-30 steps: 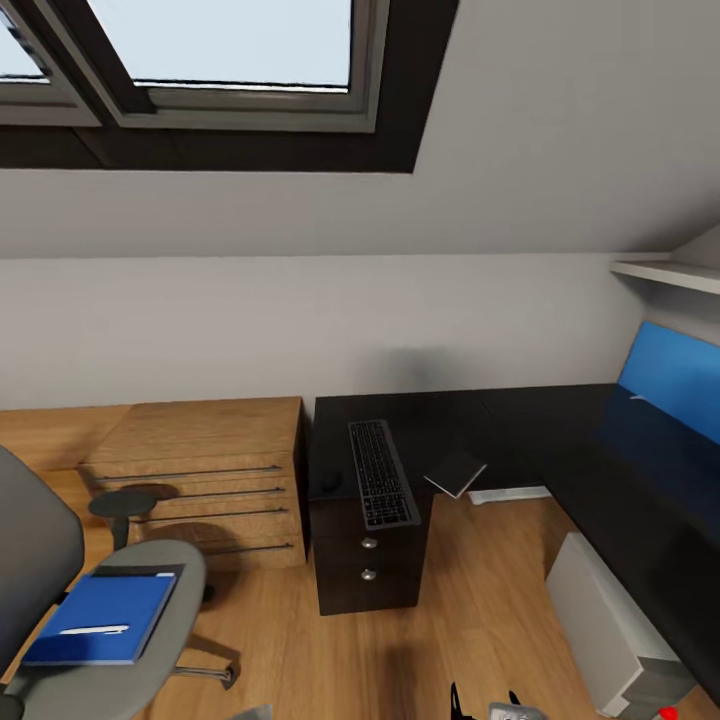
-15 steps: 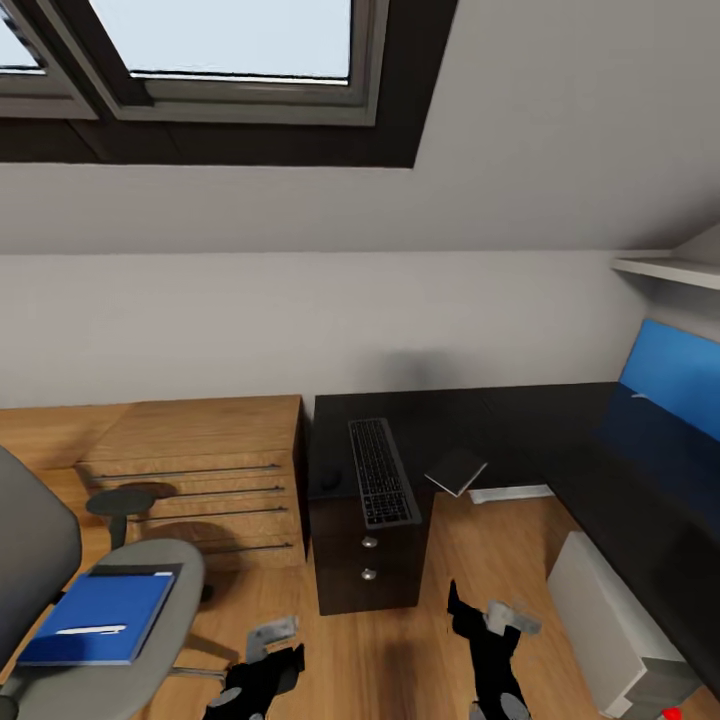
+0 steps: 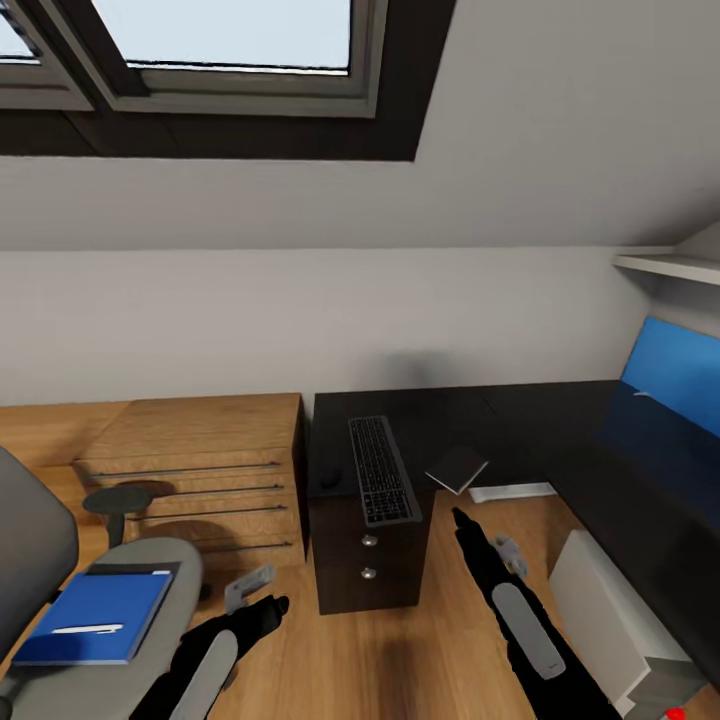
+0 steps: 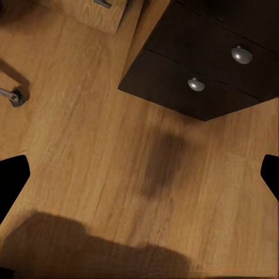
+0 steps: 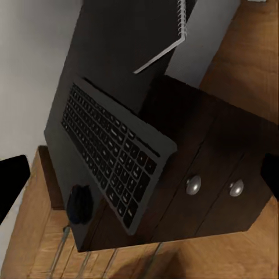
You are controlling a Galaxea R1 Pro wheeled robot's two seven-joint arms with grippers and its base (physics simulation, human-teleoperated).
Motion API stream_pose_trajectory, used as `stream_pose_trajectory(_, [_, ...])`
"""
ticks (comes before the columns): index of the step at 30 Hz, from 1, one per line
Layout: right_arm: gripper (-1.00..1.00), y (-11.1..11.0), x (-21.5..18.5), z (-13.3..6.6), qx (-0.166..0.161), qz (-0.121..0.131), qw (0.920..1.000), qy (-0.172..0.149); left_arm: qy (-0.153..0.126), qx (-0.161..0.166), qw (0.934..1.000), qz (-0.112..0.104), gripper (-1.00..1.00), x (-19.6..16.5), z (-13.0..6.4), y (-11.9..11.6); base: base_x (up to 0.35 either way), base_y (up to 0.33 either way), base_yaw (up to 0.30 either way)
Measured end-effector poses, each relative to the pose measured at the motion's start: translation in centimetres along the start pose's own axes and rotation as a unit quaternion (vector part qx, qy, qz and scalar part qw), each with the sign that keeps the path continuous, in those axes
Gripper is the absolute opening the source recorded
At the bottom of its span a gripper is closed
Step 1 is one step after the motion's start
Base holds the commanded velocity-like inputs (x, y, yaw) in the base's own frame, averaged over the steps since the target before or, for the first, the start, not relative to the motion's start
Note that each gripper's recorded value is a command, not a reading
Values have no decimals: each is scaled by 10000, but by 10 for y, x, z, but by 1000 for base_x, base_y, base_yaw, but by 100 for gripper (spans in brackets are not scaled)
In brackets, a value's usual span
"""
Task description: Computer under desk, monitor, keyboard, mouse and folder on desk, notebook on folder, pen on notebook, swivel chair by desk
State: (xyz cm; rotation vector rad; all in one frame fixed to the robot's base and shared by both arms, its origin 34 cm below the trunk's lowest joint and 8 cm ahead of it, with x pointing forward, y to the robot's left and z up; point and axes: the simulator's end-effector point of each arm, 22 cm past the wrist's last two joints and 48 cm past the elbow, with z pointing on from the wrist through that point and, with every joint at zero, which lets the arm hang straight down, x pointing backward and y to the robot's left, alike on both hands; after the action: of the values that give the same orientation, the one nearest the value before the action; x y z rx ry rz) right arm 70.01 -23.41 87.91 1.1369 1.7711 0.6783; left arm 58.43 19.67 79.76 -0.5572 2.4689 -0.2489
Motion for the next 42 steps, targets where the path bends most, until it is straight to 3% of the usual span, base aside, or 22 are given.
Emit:
stream_pose_trajectory(4, [100,-1,6,3,-73,139,9998,112,13,-20,10000,0,100,3,5,2,0,0,0])
stream_pose_trajectory(9, [100,-20,54,4,-17,203,9943,1049,33,-41,10000,-8,100,7,11,4,0,0,0])
stream_pose_trajectory(11, [100,-21,55,5,-45,228,9935,1115,55,-63,10000,-6,100,10,14,7,0,0,0])
stream_pose_trajectory(17, [100,-25,51,9,-148,276,9932,1117,67,-66,10000,19,100,15,22,8,0,0,0])
stream_pose_trajectory(21, [100,-15,46,11,-514,283,9924,1082,38,-38,10000,20,100,14,25,8,0,0,0])
stream_pose_trajectory(24, [100,-15,45,13,-599,287,9920,1077,20,-10,10000,19,100,14,27,6,0,0,0])
stream_pose_trajectory(39, [100,-32,53,24,-606,305,9918,1085,-437,427,9981,74,100,-12,18,-25,0,0,0])
stream_pose_trajectory(42, [100,-45,59,27,-497,328,9919,1123,-517,523,9973,83,100,-12,14,-29,0,0,0])
